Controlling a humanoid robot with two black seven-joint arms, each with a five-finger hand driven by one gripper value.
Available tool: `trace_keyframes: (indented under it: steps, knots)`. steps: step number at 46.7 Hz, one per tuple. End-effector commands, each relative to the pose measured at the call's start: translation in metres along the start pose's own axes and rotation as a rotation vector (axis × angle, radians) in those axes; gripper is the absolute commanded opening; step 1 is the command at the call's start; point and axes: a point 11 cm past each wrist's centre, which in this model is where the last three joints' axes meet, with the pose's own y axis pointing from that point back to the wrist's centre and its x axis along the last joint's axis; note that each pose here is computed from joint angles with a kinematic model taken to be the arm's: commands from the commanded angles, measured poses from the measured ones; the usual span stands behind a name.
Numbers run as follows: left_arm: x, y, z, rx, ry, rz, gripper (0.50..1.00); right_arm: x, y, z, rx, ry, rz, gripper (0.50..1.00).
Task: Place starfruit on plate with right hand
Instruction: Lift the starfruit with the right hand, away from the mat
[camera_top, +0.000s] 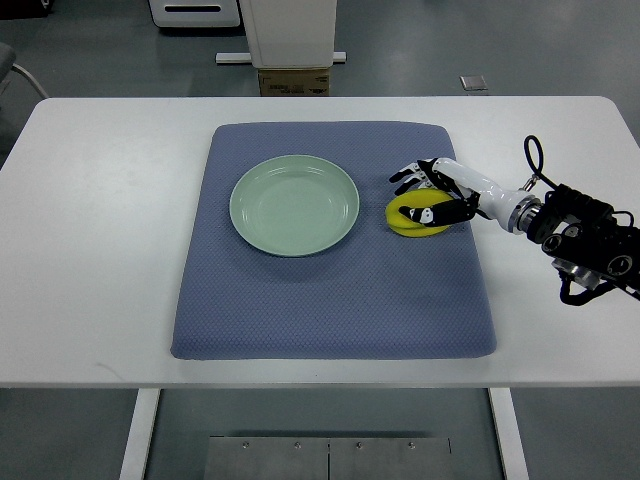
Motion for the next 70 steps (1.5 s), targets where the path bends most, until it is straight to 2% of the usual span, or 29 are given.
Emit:
trace_keyframes:
  steps: [1,22,45,62,70]
  knots:
    - [0.000,0.000,0.000,0.000,0.000,0.000,1.000,0.000,0.000,0.000,0.002,-0.001,0.001,0.500]
    - [0.000,0.000,0.000,0.000,0.000,0.000,1.000,0.021,-0.006,-0.021,0.038,-0.039,0.041,0.500]
    - [0.000,0.000,0.000,0.000,0.000,0.000,1.000,0.087,-0.001,-0.081,0.125,-0.072,0.020,0.500]
    - [0.000,0.000,0.000,0.000,0.000,0.000,1.000,0.075,-0.011,-0.087,0.142,-0.094,0.006,0.500]
    - [0.000,0.000,0.000,0.000,0.000,0.000,1.000,0.051,-0.030,-0.095,0.156,-0.145,-0.015,0.500]
